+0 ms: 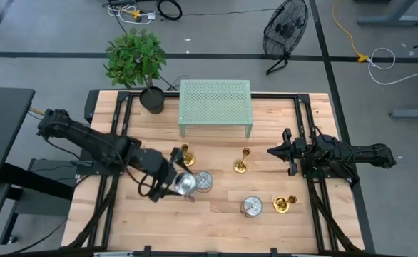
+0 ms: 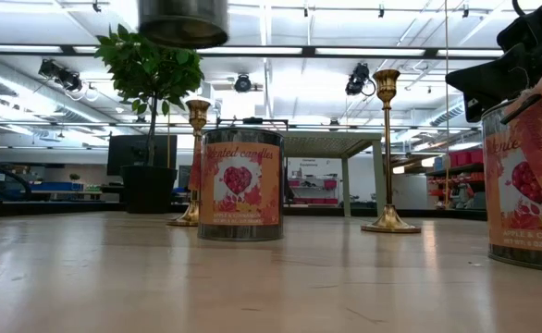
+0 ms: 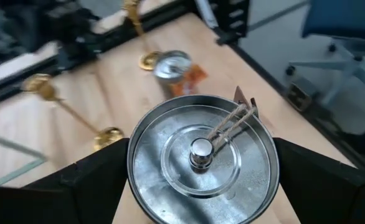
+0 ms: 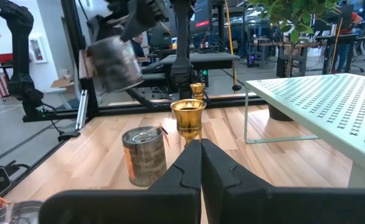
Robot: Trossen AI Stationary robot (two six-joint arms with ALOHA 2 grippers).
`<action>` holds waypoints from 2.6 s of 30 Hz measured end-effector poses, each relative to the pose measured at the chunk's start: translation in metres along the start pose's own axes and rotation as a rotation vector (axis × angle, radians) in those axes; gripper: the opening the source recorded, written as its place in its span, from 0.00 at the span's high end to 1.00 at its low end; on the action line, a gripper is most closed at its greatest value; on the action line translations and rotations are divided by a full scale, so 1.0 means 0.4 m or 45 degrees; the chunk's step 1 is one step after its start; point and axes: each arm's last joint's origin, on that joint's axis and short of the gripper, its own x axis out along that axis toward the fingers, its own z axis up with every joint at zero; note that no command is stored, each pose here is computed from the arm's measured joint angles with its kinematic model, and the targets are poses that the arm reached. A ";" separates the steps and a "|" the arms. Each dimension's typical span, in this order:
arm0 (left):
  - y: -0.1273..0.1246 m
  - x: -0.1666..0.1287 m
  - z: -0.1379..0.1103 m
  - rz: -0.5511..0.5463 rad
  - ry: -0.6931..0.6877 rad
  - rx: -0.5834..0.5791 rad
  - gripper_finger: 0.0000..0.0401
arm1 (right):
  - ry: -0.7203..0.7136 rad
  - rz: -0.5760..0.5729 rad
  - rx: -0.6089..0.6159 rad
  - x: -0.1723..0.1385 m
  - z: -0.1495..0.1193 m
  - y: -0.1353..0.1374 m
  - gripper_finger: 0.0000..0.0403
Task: Pick & Place candle stick holders
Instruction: Put the bottom silver scented candle on the shelf
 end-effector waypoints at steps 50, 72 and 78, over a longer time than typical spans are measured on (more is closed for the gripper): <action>0.493 -0.190 -0.123 1.051 0.003 -0.658 0.07 | -0.001 0.000 0.000 0.000 0.000 0.000 0.99; 0.656 -0.113 -0.257 1.179 0.065 -0.800 0.07 | 0.000 -0.001 0.000 0.000 0.000 0.000 0.99; 0.679 -0.108 -0.285 1.203 0.072 -0.850 0.07 | -0.001 0.000 0.000 0.000 0.000 0.000 0.99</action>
